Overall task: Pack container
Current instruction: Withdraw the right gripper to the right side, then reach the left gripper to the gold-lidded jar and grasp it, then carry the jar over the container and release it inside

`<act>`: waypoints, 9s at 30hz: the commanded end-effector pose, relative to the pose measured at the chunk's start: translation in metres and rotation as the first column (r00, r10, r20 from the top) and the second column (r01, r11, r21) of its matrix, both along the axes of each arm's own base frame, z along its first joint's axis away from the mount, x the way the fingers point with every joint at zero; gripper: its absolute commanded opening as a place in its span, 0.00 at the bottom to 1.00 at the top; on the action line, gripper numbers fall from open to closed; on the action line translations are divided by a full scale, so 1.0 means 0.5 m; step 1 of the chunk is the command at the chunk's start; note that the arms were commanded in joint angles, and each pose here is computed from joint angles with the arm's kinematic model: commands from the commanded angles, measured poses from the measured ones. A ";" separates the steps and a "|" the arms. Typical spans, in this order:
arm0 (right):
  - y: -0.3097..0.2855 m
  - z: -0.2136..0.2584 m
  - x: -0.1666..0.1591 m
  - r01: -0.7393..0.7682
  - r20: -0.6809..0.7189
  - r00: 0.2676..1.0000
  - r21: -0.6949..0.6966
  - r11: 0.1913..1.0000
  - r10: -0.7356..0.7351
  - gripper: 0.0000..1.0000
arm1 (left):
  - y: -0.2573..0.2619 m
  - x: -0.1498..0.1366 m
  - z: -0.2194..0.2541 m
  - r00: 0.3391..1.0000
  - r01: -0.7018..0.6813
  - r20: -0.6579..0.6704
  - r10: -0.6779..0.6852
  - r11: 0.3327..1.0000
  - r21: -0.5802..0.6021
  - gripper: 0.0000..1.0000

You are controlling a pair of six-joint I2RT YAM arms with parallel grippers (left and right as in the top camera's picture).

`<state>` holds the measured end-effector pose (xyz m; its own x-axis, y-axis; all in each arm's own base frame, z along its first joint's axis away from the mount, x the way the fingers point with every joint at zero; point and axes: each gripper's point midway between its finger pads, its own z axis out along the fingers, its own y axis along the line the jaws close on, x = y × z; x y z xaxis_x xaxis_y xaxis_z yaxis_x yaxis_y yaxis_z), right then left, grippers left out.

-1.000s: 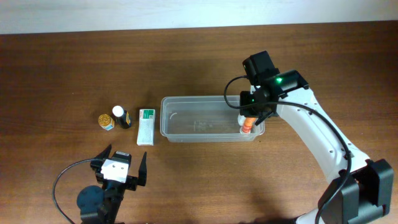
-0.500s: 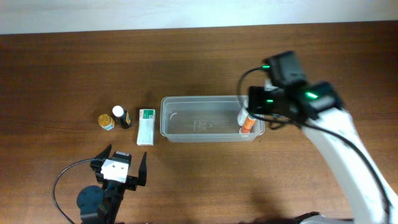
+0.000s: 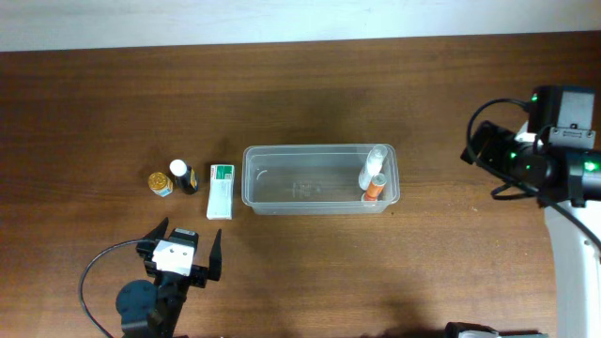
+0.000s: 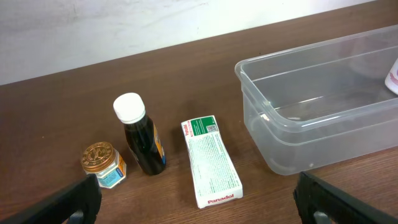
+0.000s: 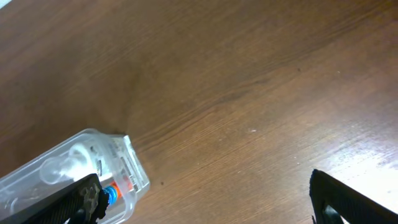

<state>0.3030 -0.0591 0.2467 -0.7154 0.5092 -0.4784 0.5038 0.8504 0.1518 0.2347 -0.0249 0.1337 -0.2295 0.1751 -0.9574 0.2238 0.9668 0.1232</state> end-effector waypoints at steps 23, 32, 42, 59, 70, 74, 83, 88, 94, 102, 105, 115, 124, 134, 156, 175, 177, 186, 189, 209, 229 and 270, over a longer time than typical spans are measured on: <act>-0.005 -0.002 0.004 0.011 -0.005 1.000 0.002 1.000 -0.011 0.98 | 0.121 0.000 0.227 0.914 -0.387 -0.154 0.375 0.920 -0.058 1.00; -0.005 -0.002 0.004 0.012 -0.005 1.000 0.002 1.000 -0.012 0.99 | 0.208 0.108 0.235 0.790 -0.483 -0.442 0.426 0.875 -0.020 1.00; -0.005 -0.002 0.004 0.012 -0.005 1.000 0.002 1.000 -0.012 0.98 | 0.193 0.185 0.088 0.698 -0.423 -0.675 0.241 0.899 -0.116 1.00; -0.005 -0.002 0.004 0.012 -0.005 1.000 0.002 1.000 -0.012 0.98 | 0.247 0.259 -0.108 0.542 -0.499 -0.793 0.278 0.866 -0.039 1.00; -0.005 -0.002 0.004 0.012 -0.005 1.000 0.002 1.000 -0.012 0.98 | 0.282 0.275 -0.150 0.514 -0.521 -0.784 0.350 0.853 0.039 0.97; -0.005 -0.002 0.004 0.012 -0.005 1.000 0.002 1.000 -0.012 0.98 | 0.288 0.291 -0.145 0.540 -0.520 -0.762 0.359 0.854 0.034 0.90; -0.005 -0.002 0.004 0.012 -0.005 1.000 0.002 1.000 -0.012 0.98 | 0.286 0.292 -0.164 0.529 -0.514 -0.774 0.349 0.857 0.035 0.96; -0.005 -0.002 0.004 0.012 -0.005 1.000 0.002 1.000 -0.012 0.98 | 0.269 0.303 -0.160 0.564 -0.473 -0.770 0.297 0.881 -0.006 0.97; -0.005 -0.002 0.004 0.012 -0.005 1.000 0.002 1.000 -0.012 0.98 | 0.268 0.301 -0.167 0.557 -0.473 -0.776 0.296 0.881 -0.004 0.96; -0.005 -0.002 0.004 0.012 -0.005 1.000 0.002 1.000 -0.012 0.98 | 0.266 0.294 -0.204 0.520 -0.473 -0.806 0.283 0.881 0.005 0.96; -0.005 -0.002 0.004 0.012 -0.005 1.000 0.002 1.000 -0.012 0.98 | 0.265 0.291 -0.215 0.507 -0.473 -0.815 0.280 0.881 0.008 0.93; -0.005 -0.002 0.004 0.012 -0.005 1.000 0.002 1.000 -0.012 0.99 | 0.283 0.288 -0.215 0.487 -0.490 -0.811 0.325 0.870 0.054 0.76; -0.005 -0.002 0.004 0.012 -0.005 1.000 0.002 1.000 -0.012 0.98 | 0.290 0.305 -0.175 0.487 -0.490 -0.810 0.326 0.870 0.056 0.67; -0.005 -0.002 0.004 0.012 -0.005 1.000 0.002 1.000 -0.012 0.99 | 0.281 0.280 -0.182 0.439 -0.487 -0.843 0.310 0.871 0.066 0.77; -0.005 -0.002 0.004 0.012 -0.005 1.000 0.002 1.000 -0.012 0.98 | 0.269 0.289 -0.231 0.416 -0.470 -0.862 0.290 0.880 0.069 0.61; -0.006 -0.002 0.004 0.012 -0.005 1.000 0.002 1.000 -0.012 0.98 | 0.276 0.309 -0.118 0.436 -0.471 -0.850 0.297 0.879 0.065 0.29; -0.006 -0.002 0.004 0.012 -0.005 1.000 0.002 1.000 -0.012 0.98 | 0.277 0.312 -0.092 0.444 -0.472 -0.845 0.299 0.879 0.064 0.29; -0.005 -0.002 0.004 0.012 -0.005 1.000 0.002 1.000 -0.012 0.98 | 0.271 0.301 -0.025 0.446 -0.470 -0.844 0.298 0.881 0.063 0.29; -0.005 -0.002 0.004 0.012 -0.005 1.000 0.002 1.000 -0.012 0.98 | 0.256 0.299 0.033 0.466 -0.455 -0.834 0.295 0.888 0.060 0.29; -0.006 -0.002 0.004 0.012 -0.005 1.000 0.002 1.000 -0.012 0.98 | -0.251 0.351 0.194 0.707 0.133 -0.702 -0.080 0.991 0.020 0.28; -0.005 -0.002 0.004 0.012 -0.005 1.000 0.002 1.000 -0.012 0.99 | -0.547 0.349 -0.124 0.527 0.399 -0.816 -0.235 0.917 -0.006 0.28; -0.005 -0.002 0.004 0.012 -0.005 1.000 0.002 1.000 -0.012 0.98 | -0.623 0.358 -0.175 0.524 0.446 -0.807 -0.274 0.895 -0.014 0.73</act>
<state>0.3041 -0.0604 0.2435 -0.7191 0.5126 -0.4692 0.5083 0.8484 0.1478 0.4053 -0.3250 0.0259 -0.7521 0.5609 -0.3459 0.6271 0.7706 -0.1140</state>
